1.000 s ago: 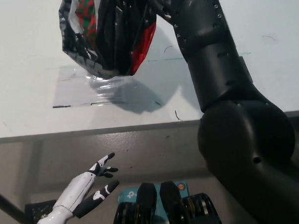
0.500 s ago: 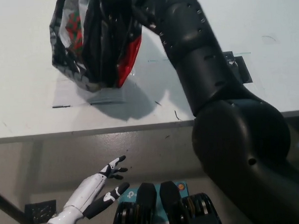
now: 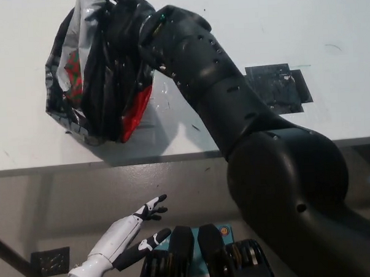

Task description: The robot uses its right hand to pick up a bag of coffee beans and puts it in the black plastic bag, then the robot grabs the top of the bag and lifts it.

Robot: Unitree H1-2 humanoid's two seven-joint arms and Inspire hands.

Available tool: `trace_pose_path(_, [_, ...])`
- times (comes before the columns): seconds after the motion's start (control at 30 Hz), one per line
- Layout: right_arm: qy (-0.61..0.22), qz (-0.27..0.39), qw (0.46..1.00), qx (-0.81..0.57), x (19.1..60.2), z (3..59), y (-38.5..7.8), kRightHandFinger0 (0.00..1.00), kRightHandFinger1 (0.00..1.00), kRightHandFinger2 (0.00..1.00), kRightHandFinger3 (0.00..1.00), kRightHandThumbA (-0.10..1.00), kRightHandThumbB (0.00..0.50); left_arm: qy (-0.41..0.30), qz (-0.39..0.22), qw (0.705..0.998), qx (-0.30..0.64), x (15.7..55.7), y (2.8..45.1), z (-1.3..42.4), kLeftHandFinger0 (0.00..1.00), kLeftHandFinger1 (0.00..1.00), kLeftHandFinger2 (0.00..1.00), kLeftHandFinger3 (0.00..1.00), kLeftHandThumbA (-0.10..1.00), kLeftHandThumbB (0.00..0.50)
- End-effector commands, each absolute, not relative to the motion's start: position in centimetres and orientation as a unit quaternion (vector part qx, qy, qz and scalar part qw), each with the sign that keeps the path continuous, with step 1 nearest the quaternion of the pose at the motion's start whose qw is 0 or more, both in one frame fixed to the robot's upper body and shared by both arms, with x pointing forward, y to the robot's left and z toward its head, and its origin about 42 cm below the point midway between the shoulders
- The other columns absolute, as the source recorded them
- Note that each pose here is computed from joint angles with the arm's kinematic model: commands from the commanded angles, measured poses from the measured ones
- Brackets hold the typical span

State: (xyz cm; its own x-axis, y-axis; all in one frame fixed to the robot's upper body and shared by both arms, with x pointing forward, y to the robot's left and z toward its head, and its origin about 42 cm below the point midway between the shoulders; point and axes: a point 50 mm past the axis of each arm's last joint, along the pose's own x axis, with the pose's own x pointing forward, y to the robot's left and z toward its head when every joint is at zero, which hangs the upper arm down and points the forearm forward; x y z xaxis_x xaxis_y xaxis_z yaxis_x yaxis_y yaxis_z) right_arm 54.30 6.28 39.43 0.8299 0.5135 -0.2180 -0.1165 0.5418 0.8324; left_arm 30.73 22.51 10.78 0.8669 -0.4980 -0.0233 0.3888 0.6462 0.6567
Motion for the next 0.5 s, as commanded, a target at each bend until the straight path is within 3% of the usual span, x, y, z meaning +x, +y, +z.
trace_pose_path(0.0, [0.128, 0.19, 0.901, 0.369, 55.0, 42.2, 5.5, 0.0, 0.01, 0.47, 0.71, 0.4, 0.03, -0.103, -0.249, 0.897, 0.35, 31.3, 21.9, 12.0, 0.88, 0.8, 0.86, 1.0, 1.0, 0.215])
trace_pose_path(0.03, [0.128, 0.185, 0.905, 0.36, 55.1, 41.9, 5.4, 0.0, 0.01, 0.47, 0.71, 0.4, 0.03, -0.103, -0.25, 0.897, 0.351, 31.3, 21.9, 12.0, 0.88, 0.8, 0.86, 1.0, 1.0, 0.215])
trace_pose_path(0.07, [0.129, 0.178, 0.911, 0.348, 55.2, 41.3, 5.0, 0.02, 0.11, 0.55, 0.73, 0.4, 0.061, -0.102, -0.249, 0.896, 0.352, 31.3, 22.0, 12.0, 0.88, 0.81, 0.87, 1.0, 1.0, 0.206])
trace_pose_path(0.1, [0.13, 0.179, 0.928, 0.299, 55.5, 39.9, 4.2, 0.6, 0.84, 1.0, 1.0, 0.73, 0.331, -0.1, -0.25, 0.897, 0.352, 31.3, 22.0, 12.0, 0.88, 0.81, 0.87, 1.0, 1.0, 0.205])
trace_pose_path(0.13, [0.131, 0.179, 0.939, 0.262, 55.7, 38.8, 3.6, 0.98, 1.0, 1.0, 1.0, 0.71, 0.215, -0.098, -0.25, 0.897, 0.351, 31.2, 22.1, 12.0, 0.88, 0.81, 0.87, 1.0, 1.0, 0.206])
trace_pose_path(0.2, [0.124, 0.184, 0.965, 0.138, 56.2, 36.3, 1.8, 1.0, 1.0, 1.0, 1.0, 0.79, 0.188, -0.098, -0.25, 0.897, 0.35, 31.2, 22.2, 12.1, 0.87, 0.78, 0.84, 1.0, 1.0, 0.214])
trace_pose_path(0.23, [0.116, 0.179, 0.973, 0.085, 56.4, 35.4, 1.0, 1.0, 1.0, 1.0, 1.0, 0.77, 0.192, -0.1, -0.249, 0.897, 0.352, 31.3, 22.2, 12.1, 0.86, 0.77, 0.82, 1.0, 1.0, 0.216])
trace_pose_path(0.3, [0.103, 0.17, 0.98, -0.019, 56.7, 33.3, -0.8, 1.0, 1.0, 1.0, 1.0, 0.72, 0.234, -0.102, -0.248, 0.896, 0.354, 31.3, 22.2, 12.1, 0.85, 0.75, 0.81, 1.0, 1.0, 0.215])
trace_pose_path(0.33, [0.109, 0.169, 0.968, -0.151, 56.9, 31.3, -2.6, 1.0, 1.0, 1.0, 1.0, 0.78, 0.308, -0.101, -0.25, 0.895, 0.355, 31.3, 22.3, 12.2, 0.83, 0.74, 0.8, 1.0, 1.0, 0.196])
trace_pose_path(0.47, [0.133, 0.171, 0.927, -0.307, 57.1, 28.9, -5.3, 1.0, 1.0, 1.0, 1.0, 0.82, 0.333, -0.102, -0.251, 0.894, 0.358, 31.5, 22.4, 12.3, 0.8, 0.73, 0.79, 1.0, 1.0, 0.191])
